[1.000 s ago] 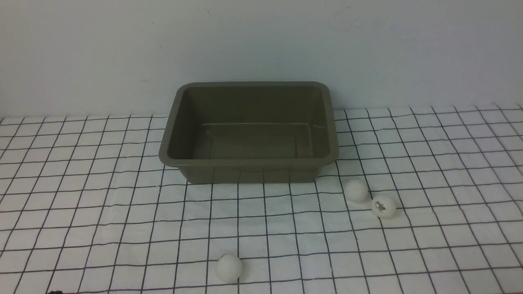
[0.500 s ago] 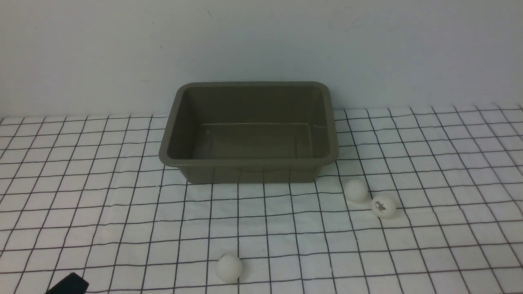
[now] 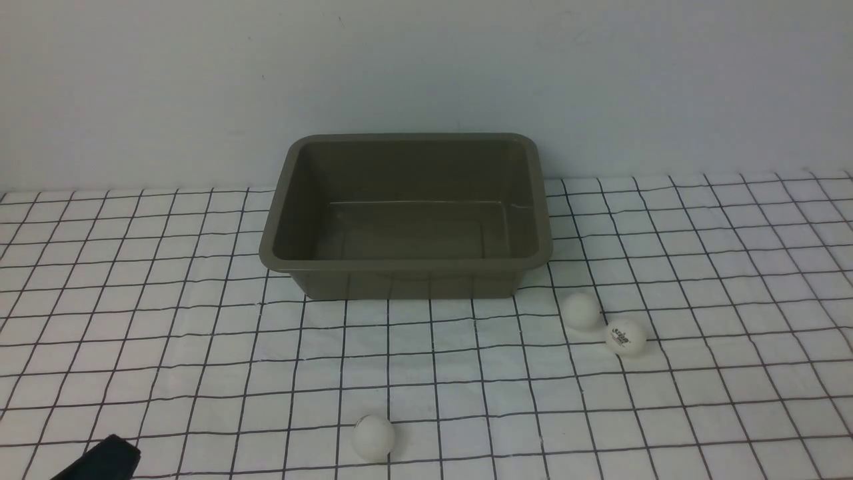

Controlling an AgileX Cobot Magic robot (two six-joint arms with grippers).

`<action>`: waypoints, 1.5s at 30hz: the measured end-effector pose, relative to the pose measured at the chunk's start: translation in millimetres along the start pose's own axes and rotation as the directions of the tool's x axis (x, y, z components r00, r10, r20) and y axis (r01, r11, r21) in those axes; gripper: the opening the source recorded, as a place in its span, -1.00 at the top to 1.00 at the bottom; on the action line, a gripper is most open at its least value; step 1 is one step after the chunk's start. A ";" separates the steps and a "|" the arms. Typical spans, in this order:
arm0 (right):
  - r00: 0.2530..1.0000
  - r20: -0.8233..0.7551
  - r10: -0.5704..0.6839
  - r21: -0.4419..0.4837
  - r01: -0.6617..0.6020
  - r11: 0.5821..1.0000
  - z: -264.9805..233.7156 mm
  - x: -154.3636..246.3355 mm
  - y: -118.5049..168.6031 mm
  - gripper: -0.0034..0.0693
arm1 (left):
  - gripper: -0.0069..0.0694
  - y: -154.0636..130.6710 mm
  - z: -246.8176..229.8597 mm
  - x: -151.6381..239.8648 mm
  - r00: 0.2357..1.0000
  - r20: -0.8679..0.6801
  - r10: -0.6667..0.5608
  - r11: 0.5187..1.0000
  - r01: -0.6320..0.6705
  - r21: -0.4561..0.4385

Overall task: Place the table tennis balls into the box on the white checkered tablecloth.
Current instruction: 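Reach for and grasp a ping pong ball on the table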

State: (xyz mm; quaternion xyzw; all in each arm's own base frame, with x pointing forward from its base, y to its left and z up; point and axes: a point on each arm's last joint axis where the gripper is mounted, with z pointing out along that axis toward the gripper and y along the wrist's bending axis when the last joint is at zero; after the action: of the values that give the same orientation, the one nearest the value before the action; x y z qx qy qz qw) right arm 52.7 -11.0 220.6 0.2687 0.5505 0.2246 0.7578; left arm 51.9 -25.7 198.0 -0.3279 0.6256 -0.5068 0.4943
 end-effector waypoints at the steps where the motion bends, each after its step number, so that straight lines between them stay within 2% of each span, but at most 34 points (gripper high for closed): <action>1: 1.000 0.001 0.013 0.001 -0.013 1.000 0.0 -0.1 -0.1 0.93 | 0.83 -0.4 0.0 -0.7 1.000 0.008 -0.016 1.000 0.016 0.004; 9: 0.989 -0.002 0.150 0.017 -0.150 0.989 0.0 0.4 -1.5 0.93 | 0.83 -0.7 -0.1 -4.1 0.999 0.045 -0.008 1.000 0.008 0.009; 25: 0.939 0.012 0.343 0.031 -0.343 0.939 -0.1 -0.1 -3.1 0.93 | 0.83 -1.2 -0.1 -4.9 0.981 0.055 0.185 0.983 -0.185 0.003; 30: 0.942 0.011 0.336 0.030 -0.337 0.941 0.0 -0.1 -2.9 0.93 | 0.83 -2.2 -0.3 -5.3 0.963 0.059 0.265 0.964 -0.265 0.001; 33: 0.972 0.000 0.237 -0.010 -0.237 0.972 0.7 -7.6 7.3 0.93 | 0.83 -26.3 -4.2 -11.5 0.888 0.106 0.448 0.890 -0.454 0.042; 35: 0.994 0.012 0.113 -0.092 -0.111 0.990 0.8 -22.5 24.8 0.93 | 0.83 -52.1 -9.4 -17.8 0.785 0.167 0.596 0.788 -0.612 0.064; 37: 0.999 0.032 0.012 -0.167 -0.007 0.986 -0.1 -38.3 42.6 0.93 | 0.83 -66.5 -10.8 -21.5 0.710 0.192 0.678 0.714 -0.698 0.059; 39: 0.987 0.011 -0.158 -0.222 0.156 0.962 3.8 -55.0 63.5 0.93 | 0.83 -84.9 -9.3 -26.1 0.622 0.200 0.757 0.626 -0.778 0.053; 40: 0.978 -0.013 -0.207 -0.229 0.199 0.953 6.7 -59.0 68.8 0.93 | 0.83 -89.6 -6.4 -26.9 0.593 0.185 0.784 0.595 -0.802 0.053; 42: 0.933 -0.116 -0.342 -0.229 0.309 0.923 18.8 -69.1 81.7 0.93 | 0.83 -92.9 -0.2 -27.5 0.564 0.149 0.812 0.563 -0.825 0.054; 45: 0.866 -0.232 -0.442 -0.230 0.393 0.890 32.3 -71.1 88.5 0.93 | 0.83 -96.3 8.6 -27.2 0.522 0.093 0.848 0.517 -0.853 0.067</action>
State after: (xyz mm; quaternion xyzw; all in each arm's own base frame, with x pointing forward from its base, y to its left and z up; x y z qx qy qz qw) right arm 58.8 5.4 337.3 0.0409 0.6745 0.1377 0.7242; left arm 59.3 -29.7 298.1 0.0336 0.6666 -0.2245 0.7100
